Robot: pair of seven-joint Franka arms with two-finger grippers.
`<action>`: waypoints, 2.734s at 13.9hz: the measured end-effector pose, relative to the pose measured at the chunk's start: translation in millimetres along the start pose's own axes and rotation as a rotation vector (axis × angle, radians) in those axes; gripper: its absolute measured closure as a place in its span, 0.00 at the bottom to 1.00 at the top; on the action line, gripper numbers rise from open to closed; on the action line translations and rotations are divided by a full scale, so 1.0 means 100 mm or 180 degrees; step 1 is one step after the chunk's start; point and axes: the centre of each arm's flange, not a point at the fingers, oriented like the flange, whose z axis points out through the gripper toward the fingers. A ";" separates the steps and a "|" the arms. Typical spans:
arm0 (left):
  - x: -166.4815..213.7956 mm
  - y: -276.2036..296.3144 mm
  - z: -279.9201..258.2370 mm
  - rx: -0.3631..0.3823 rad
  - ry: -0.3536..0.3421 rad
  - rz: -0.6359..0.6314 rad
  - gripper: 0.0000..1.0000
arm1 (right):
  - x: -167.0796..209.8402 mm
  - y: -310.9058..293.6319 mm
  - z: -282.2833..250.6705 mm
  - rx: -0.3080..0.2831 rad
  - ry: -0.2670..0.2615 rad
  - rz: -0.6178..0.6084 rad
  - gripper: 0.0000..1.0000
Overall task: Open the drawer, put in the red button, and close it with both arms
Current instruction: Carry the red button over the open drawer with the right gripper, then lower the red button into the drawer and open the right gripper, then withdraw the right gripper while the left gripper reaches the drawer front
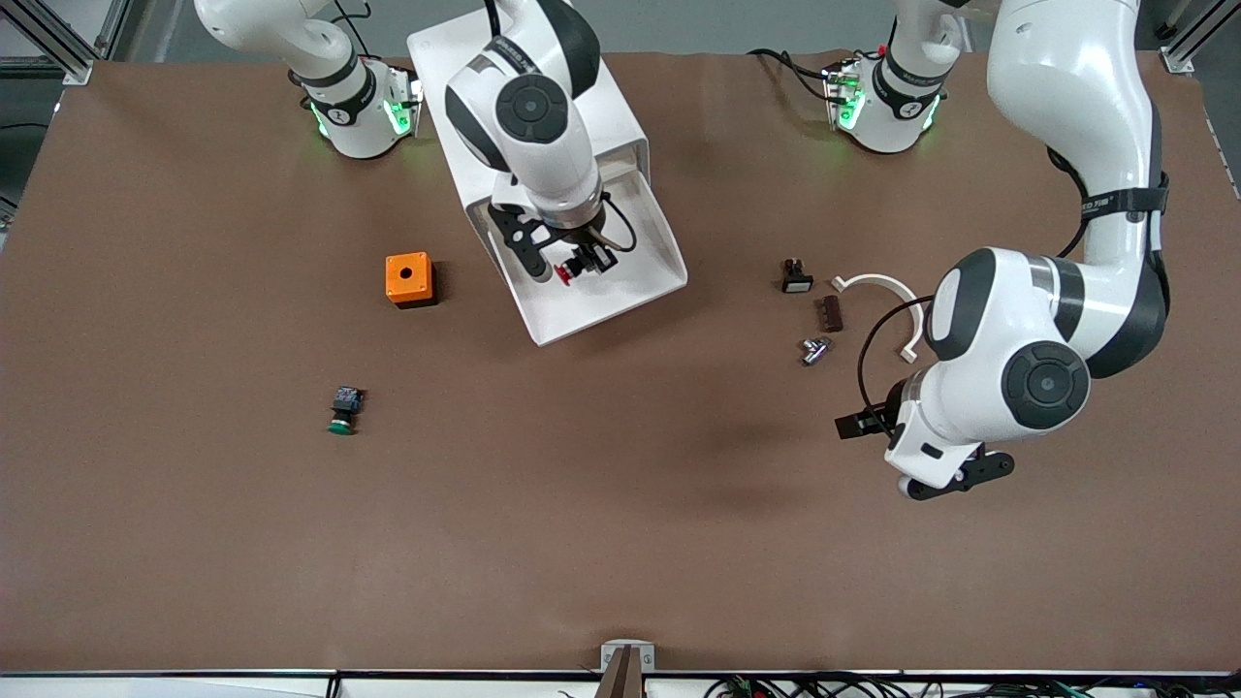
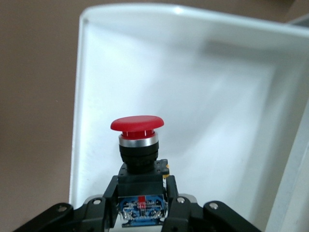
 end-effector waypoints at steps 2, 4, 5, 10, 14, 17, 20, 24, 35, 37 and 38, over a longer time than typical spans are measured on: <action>0.00 0.07 0.10 0.0010 -0.0002 0.0062 0.00 | -0.18 0.04 0.14 -0.0040 0.0061 0.0037 0.59; -0.02 0.15 0.13 0.0007 0.0017 0.0134 0.00 | -0.33 0.06 0.23 -0.0025 0.0091 0.0086 0.59; -0.03 0.17 0.14 0.0007 0.0021 0.0210 0.00 | -0.39 0.06 0.27 -0.0013 0.0101 0.0104 0.59; -0.04 0.29 0.20 -0.0013 0.0070 0.0393 0.00 | -0.48 0.02 0.32 0.0015 0.0110 0.0145 0.59; -0.15 0.53 0.27 -0.0021 0.0110 0.0508 0.00 | -0.50 -0.05 0.34 0.0035 0.0104 0.0155 0.59; -0.21 0.67 0.35 -0.0016 0.0119 0.0571 0.00 | -0.51 -0.11 0.39 0.0037 0.0105 0.0163 0.59; -0.30 0.82 0.41 -0.0009 0.0116 0.0612 0.00 | -0.49 -0.17 0.37 0.0063 0.0104 0.0182 0.59; -0.41 0.96 0.47 -0.0048 0.0057 0.0580 0.00 | -0.43 -0.26 0.25 0.0140 0.0096 0.0158 0.24; -1.16 1.83 0.86 -0.0178 -0.0225 -0.0001 0.00 | 1.51 -0.40 -1.01 -0.0341 0.0014 -0.1763 0.00; -1.29 1.97 0.93 -0.0194 -0.0262 -0.0253 0.00 | 2.04 -0.27 -1.28 -0.0380 -0.0037 -0.2040 0.00; -1.37 2.04 0.95 -0.0183 -0.0265 -0.0341 0.00 | 2.29 -0.18 -1.39 -0.0424 -0.0060 -0.2164 0.00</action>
